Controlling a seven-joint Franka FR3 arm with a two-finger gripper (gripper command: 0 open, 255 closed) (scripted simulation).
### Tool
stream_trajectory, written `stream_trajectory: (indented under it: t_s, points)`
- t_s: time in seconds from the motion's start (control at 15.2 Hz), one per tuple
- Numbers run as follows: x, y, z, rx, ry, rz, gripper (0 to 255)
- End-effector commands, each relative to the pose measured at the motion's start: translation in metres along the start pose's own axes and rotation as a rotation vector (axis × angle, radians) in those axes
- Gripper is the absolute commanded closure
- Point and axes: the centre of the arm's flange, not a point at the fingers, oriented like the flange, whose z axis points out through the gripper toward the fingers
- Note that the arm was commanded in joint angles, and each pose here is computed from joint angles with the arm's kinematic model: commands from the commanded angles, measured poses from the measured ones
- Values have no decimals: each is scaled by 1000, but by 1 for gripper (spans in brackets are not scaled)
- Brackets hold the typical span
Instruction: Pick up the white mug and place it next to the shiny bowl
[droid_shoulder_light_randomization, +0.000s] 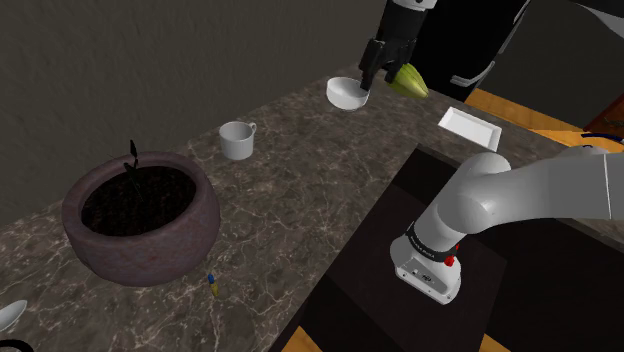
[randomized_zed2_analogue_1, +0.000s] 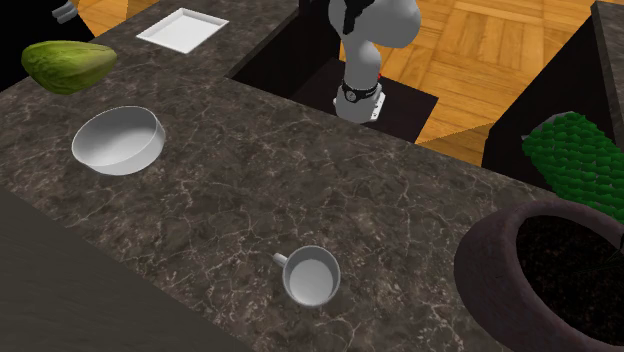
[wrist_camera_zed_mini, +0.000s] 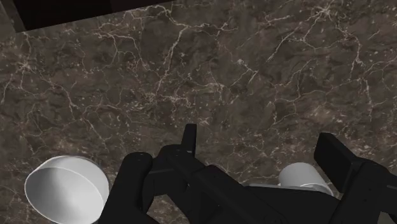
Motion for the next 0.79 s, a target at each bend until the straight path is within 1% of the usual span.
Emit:
stream_trajectory:
  t_s: [0.0,0.73]
  points:
    - [0,0,0,0,0,0,0]
    - [96,-85,76,-15,-19,-9,0]
